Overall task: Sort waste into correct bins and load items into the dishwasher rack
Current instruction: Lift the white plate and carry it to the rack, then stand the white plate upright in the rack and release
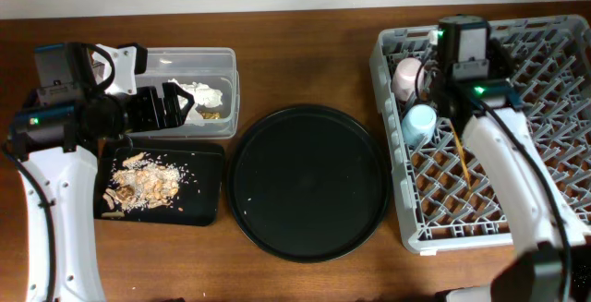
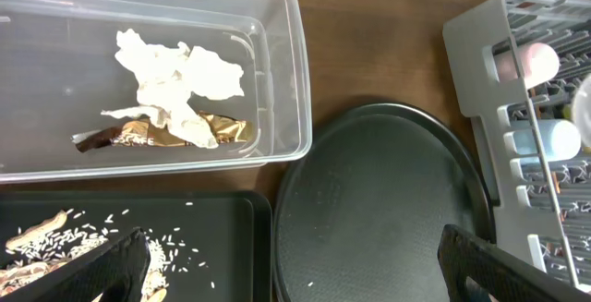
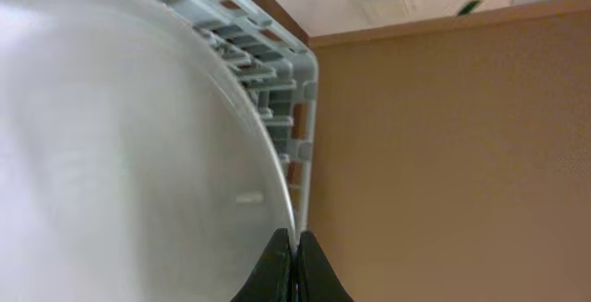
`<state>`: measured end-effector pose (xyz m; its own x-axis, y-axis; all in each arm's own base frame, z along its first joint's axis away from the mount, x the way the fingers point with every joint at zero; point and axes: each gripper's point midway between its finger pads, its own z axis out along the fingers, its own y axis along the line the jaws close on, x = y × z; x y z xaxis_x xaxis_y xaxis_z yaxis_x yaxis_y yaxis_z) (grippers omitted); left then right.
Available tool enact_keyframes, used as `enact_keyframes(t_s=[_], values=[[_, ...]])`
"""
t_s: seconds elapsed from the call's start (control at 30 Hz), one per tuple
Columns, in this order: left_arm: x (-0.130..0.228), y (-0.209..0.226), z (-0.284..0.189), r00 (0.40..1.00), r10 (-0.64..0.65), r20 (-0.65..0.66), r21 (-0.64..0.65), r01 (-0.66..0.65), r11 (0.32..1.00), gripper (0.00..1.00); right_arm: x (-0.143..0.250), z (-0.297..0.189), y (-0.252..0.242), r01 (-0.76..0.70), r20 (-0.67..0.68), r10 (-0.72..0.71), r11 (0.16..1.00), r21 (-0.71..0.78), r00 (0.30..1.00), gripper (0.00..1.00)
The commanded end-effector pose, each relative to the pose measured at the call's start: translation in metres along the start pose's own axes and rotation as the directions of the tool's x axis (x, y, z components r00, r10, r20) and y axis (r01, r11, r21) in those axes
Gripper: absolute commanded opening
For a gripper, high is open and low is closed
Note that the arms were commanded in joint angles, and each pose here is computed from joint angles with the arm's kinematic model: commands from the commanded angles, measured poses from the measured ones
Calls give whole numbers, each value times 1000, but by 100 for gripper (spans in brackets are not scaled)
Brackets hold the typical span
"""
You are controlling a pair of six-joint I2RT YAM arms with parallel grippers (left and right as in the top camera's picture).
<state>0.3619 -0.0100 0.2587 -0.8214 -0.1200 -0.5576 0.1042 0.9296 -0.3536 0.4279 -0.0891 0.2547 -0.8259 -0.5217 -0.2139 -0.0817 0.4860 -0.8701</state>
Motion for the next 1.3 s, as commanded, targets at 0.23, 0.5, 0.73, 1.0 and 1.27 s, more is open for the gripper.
enact_keyframes(t_s=[0.23, 0.5, 0.73, 1.0, 1.27], values=[[-6, -1, -7, 999, 17, 27, -4, -17, 1000, 99, -9, 24, -22, -140, -62, 157, 965, 221, 986, 4], [-6, -2, -7, 999, 18, 27, -4, -17, 1000, 99, -10, 23, -37, -11, -96, 37, 965, 262, 995, 4], [-6, -2, -7, 999, 17, 27, -4, -17, 1000, 99, -15, 29, -3, 18, -35, -15, 994, 109, 999, 4], [-6, -2, -7, 1000, 17, 26, -4, -17, 1000, 99, -23, 29, 44, 37, 61, -30, 992, -122, 998, 4], [-6, -2, -7, 999, 17, 27, -4, -17, 1000, 99, -21, 29, 41, 34, 47, -30, 994, -103, 998, 86]])
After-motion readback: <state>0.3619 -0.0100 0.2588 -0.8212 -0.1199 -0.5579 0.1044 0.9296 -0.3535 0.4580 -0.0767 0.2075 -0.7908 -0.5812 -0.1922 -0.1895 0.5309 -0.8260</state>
